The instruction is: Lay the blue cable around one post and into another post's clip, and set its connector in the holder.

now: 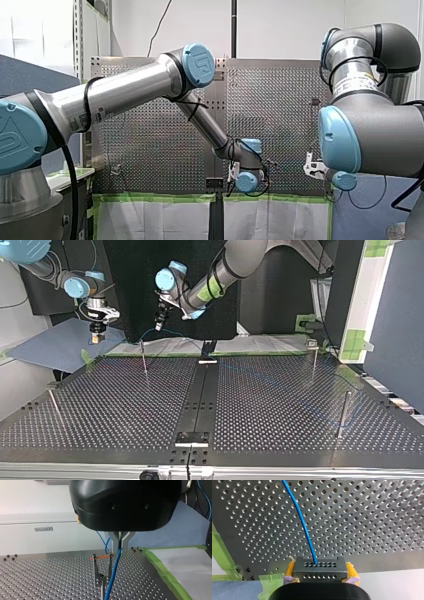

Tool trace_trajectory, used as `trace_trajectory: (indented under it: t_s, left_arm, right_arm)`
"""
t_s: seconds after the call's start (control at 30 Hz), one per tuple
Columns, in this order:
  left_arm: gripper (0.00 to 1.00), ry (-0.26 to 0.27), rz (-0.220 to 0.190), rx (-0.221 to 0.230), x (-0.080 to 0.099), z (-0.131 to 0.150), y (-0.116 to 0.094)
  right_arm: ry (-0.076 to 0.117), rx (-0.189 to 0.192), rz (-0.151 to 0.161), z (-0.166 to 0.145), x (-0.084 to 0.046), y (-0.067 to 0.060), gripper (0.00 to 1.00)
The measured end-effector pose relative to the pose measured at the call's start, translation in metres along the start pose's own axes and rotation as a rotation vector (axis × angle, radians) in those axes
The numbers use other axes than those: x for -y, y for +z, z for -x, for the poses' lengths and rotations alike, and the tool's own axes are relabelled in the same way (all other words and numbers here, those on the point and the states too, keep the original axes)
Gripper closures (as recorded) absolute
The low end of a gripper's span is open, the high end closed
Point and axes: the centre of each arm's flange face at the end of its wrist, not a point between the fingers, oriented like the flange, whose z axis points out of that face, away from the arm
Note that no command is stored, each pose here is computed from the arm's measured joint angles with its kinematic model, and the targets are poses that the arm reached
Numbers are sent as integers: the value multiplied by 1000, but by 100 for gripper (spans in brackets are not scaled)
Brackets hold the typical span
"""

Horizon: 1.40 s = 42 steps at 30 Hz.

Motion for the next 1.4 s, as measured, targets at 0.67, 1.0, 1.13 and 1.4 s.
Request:
trace_trajectory:
  t_s: [0.67, 1.0, 1.13, 1.4]
  left_arm:
    - [99, -72, 2, 23, -15, 1, 14]
    - [99, -95, 11, 32, -26, 0, 22]
    - [99, -98, 18, 32, -30, -1, 25]
    - [99, -133, 21, 39, -39, 0, 34]
  right_arm:
    - [3, -15, -11, -3, 4, 2, 100]
    - [3, -26, -11, -5, 1, 3, 100]
    - [7, -30, -8, -5, 0, 4, 100]
    - [24, -40, -4, -8, -2, 7, 100]
